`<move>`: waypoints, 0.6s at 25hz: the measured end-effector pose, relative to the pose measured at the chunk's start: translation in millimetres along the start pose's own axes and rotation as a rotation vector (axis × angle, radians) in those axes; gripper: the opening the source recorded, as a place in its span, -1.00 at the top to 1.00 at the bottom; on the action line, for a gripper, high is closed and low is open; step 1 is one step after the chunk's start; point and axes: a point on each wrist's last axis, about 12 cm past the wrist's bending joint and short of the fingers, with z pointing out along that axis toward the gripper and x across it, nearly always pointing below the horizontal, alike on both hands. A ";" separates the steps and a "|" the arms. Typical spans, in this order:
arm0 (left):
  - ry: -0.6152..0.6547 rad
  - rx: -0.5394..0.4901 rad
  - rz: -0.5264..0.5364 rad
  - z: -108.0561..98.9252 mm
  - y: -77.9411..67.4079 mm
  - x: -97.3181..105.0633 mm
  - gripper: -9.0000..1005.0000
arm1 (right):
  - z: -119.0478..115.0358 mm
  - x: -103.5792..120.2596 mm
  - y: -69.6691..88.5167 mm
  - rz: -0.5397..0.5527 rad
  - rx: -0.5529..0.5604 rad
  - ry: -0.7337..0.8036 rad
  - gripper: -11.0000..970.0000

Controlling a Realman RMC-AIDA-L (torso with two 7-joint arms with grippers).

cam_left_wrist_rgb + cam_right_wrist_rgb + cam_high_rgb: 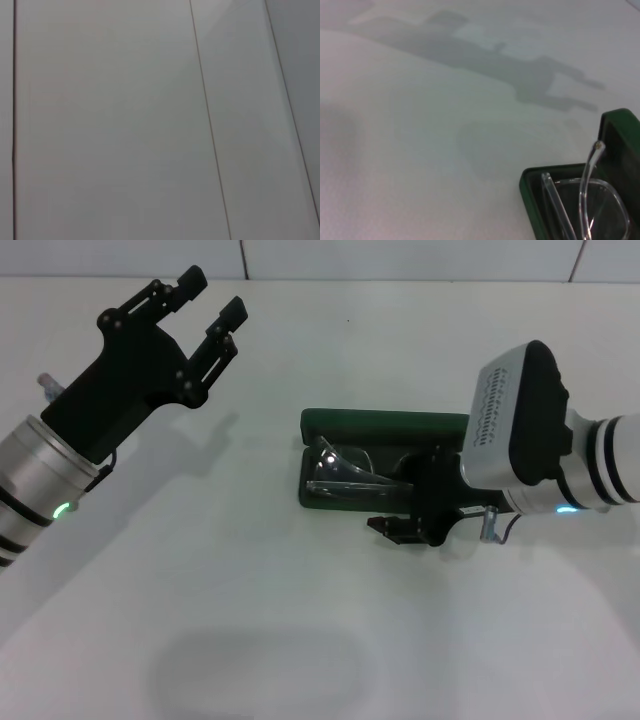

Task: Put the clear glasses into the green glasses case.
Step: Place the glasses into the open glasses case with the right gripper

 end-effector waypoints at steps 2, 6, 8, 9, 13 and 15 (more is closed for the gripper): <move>0.000 0.000 0.000 0.0 -0.1 0.1 0.04 | -0.8 -1.1 -0.1 -0.002 0.006 -0.006 -0.09; 0.001 0.000 0.000 -0.2 0.1 0.1 0.04 | -8.4 -4.5 -1.4 -0.010 0.043 -0.037 -0.09; 0.001 0.000 0.000 -0.3 0.2 0.0 0.04 | -10.8 -5.2 -1.9 -0.011 0.052 -0.044 -0.09; 0.001 0.000 0.000 -0.1 0.2 0.0 0.04 | -15.7 -7.1 -3.5 -0.014 0.068 -0.056 -0.08; -0.001 0.001 0.001 0.3 0.1 -0.2 0.04 | -19.8 -10.0 -2.7 -0.021 0.078 -0.071 -0.09; -0.001 0.001 0.003 0.7 0.6 -0.5 0.04 | -20.9 -10.8 -1.3 -0.025 0.074 -0.075 -0.09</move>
